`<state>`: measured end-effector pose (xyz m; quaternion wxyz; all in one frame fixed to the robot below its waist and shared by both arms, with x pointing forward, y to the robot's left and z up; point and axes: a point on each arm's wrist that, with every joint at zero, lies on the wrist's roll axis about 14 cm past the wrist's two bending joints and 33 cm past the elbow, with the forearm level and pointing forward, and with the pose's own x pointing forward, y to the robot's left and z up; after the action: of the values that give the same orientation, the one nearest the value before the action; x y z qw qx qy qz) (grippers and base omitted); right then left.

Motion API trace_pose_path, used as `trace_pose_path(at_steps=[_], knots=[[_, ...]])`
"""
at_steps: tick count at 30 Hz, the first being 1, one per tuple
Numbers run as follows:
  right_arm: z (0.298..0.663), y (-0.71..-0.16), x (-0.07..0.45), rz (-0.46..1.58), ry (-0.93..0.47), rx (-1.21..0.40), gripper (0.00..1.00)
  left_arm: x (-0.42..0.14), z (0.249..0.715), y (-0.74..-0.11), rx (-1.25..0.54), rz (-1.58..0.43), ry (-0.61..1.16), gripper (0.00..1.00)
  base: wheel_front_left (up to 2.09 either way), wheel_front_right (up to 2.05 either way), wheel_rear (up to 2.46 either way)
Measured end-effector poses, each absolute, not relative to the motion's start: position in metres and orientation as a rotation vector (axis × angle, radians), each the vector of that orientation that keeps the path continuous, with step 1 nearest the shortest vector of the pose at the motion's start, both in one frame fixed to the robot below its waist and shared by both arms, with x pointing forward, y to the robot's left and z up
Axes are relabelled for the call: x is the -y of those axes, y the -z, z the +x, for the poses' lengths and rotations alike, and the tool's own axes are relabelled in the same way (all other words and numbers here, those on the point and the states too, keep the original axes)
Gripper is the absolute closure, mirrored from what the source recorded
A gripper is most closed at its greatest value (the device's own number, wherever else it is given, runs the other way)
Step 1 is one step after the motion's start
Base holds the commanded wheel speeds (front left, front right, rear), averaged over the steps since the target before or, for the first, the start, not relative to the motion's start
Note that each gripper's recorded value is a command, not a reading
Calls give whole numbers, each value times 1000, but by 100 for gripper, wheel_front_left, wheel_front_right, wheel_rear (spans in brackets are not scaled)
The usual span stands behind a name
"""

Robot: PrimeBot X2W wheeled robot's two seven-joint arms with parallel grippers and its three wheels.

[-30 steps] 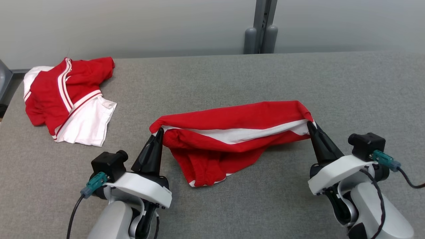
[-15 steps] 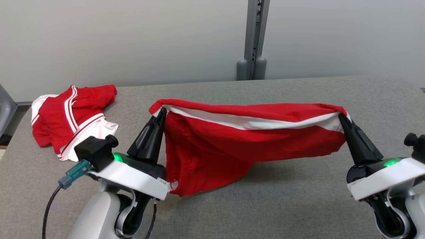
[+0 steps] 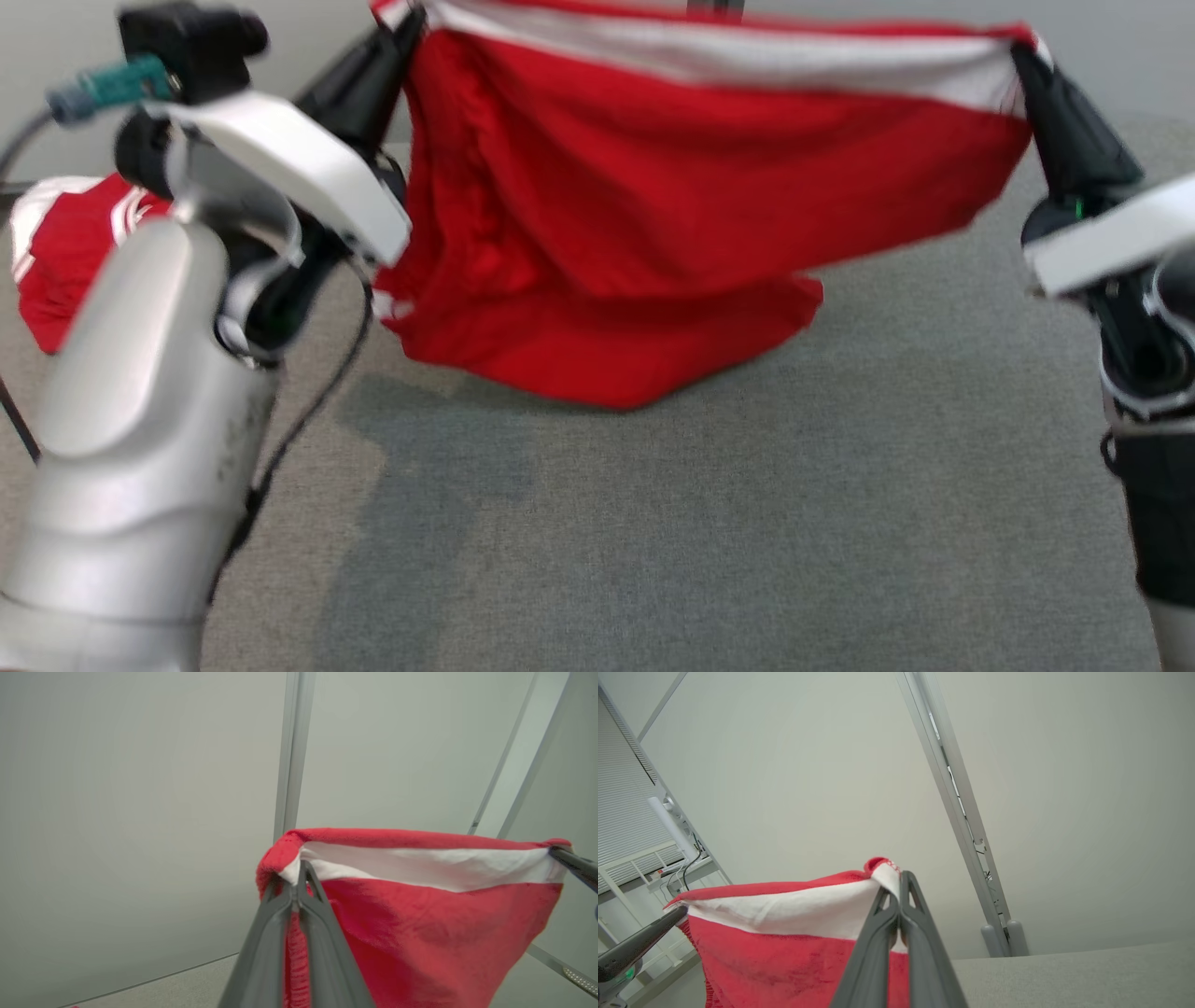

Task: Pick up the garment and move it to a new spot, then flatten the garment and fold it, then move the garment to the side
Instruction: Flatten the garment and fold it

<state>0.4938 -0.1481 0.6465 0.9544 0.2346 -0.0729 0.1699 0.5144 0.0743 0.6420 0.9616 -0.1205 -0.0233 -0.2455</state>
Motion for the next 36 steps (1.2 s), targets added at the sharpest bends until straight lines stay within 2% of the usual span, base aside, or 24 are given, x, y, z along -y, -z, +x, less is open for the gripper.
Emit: trace_pose_path(at_steps=[4, 10, 14, 17, 18, 21, 25, 29, 36], knots=[[548, -676, 139, 485, -340, 202, 100, -83, 575, -667, 60, -244, 441, 100, 0, 0, 0], [601, -727, 143, 480, -312, 391, 100, -75, 640, -721, 278, -299, 421, 100, 0, 0, 0], [618, -717, 147, 492, -294, 420, 100, -64, 669, -695, 278, -344, 428, 100, 0, 0, 0], [625, -677, 139, 505, -305, 337, 100, -57, 684, -642, 176, -356, 421, 100, 0, 0, 0], [625, -677, 139, 505, -305, 337, 100, -57, 684, -642, 176, -356, 421, 100, 0, 0, 0], [623, -614, 130, 533, -300, 191, 100, -52, 684, -568, 16, -343, 409, 100, 0, 0, 0], [609, -546, 127, 547, -284, 37, 100, -33, 658, -494, -153, -342, 458, 100, 0, 0, 0], [587, -502, 133, 573, -255, -56, 100, -33, 628, -460, -226, -386, 482, 100, 0, 0, 0], [533, -446, 149, 630, -180, -174, 100, -60, 572, -432, -250, -413, 472, 100, 0, 0, 0]])
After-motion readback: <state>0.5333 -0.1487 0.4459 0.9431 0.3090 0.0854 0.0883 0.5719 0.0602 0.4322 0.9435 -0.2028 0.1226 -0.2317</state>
